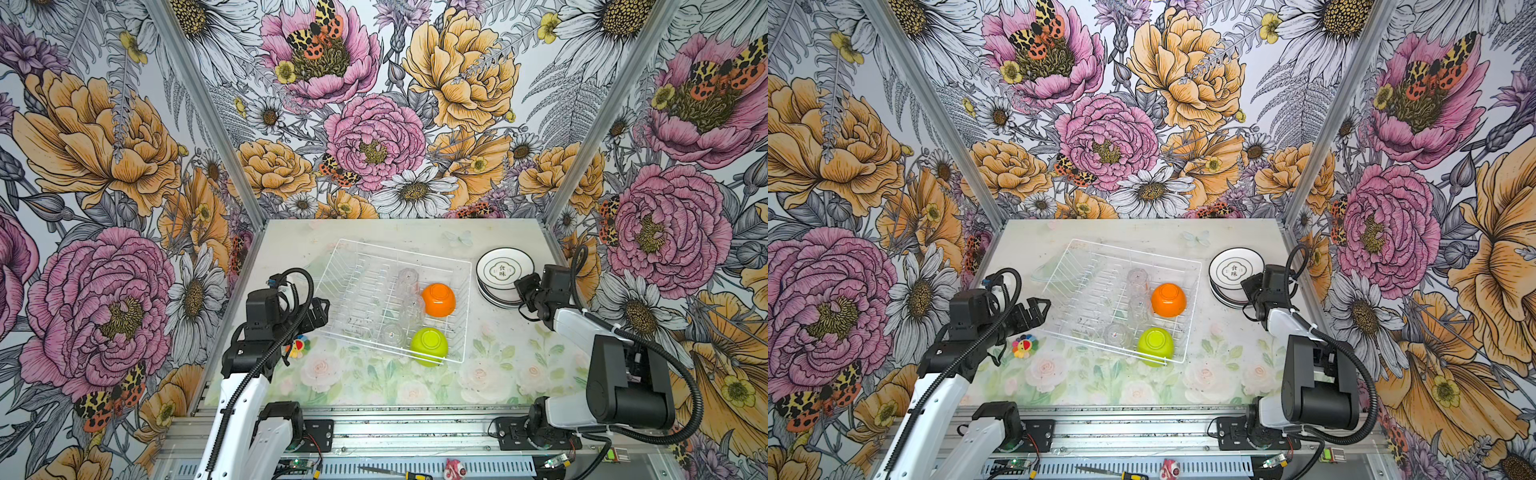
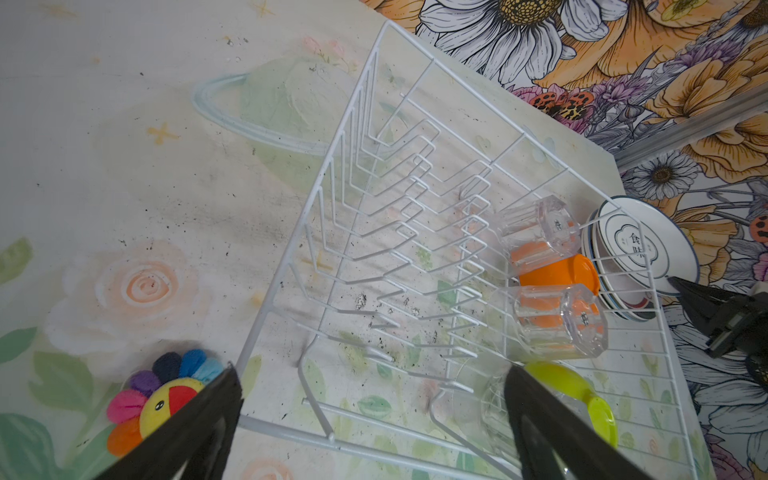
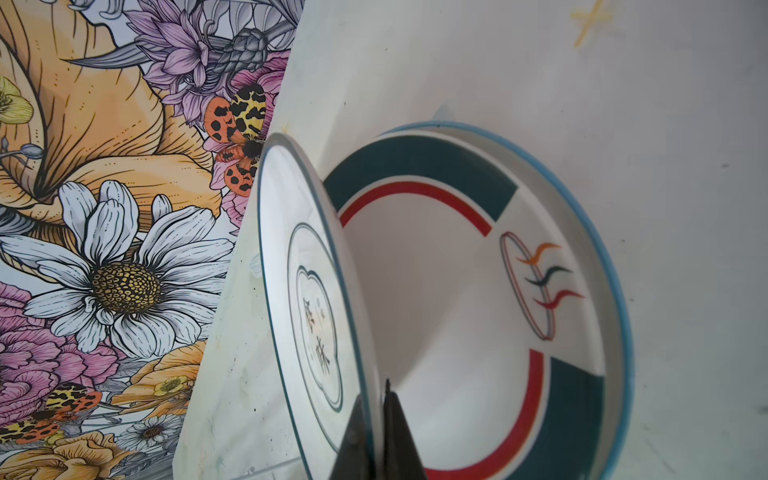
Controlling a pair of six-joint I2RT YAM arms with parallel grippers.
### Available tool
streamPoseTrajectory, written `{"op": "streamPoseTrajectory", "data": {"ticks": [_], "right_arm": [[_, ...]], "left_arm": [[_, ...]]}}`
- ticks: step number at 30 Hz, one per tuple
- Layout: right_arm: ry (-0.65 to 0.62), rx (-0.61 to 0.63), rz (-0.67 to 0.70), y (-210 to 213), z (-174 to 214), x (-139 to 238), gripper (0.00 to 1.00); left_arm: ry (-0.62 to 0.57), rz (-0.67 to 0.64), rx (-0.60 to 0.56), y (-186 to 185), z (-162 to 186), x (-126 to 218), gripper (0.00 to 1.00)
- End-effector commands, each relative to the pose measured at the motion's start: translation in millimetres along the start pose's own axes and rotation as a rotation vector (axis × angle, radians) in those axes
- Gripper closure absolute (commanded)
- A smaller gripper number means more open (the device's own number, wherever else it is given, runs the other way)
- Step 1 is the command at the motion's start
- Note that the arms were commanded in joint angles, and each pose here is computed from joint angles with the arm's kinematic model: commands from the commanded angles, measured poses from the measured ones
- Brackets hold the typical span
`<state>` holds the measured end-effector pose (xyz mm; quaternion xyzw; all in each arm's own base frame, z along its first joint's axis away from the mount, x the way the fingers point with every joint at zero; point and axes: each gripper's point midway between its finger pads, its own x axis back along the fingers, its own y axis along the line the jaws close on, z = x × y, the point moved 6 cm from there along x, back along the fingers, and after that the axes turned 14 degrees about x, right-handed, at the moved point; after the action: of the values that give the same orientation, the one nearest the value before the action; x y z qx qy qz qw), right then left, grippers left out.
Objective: Unload the mixed dishes from the dish rack
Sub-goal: 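Lower the logo plate onto the plate stack beside the rack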
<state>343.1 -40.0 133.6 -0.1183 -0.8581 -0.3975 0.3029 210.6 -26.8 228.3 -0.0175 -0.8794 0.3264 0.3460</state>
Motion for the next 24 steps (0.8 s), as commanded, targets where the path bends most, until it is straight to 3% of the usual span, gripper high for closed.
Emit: {"op": "streamPoseTrajectory", "data": {"ticks": [1,8,19,24], "right_arm": [[-0.061,-0.011,-0.056,11,-14,1,1.00],[-0.047,-0.014,-0.029,3,-9,-4,1.00],[-0.048,-0.009,-0.018,2,-8,1,0.62],[-0.074,-0.011,-0.006,0,-8,9,0.52]], "left_arm": [[-0.011,0.021,-0.011,-3,0,0,0.01],[-0.011,0.021,-0.010,-3,0,0,0.01],[-0.028,0.023,-0.017,-5,0,4,0.01],[-0.029,0.025,-0.017,-5,0,5,0.01]]}}
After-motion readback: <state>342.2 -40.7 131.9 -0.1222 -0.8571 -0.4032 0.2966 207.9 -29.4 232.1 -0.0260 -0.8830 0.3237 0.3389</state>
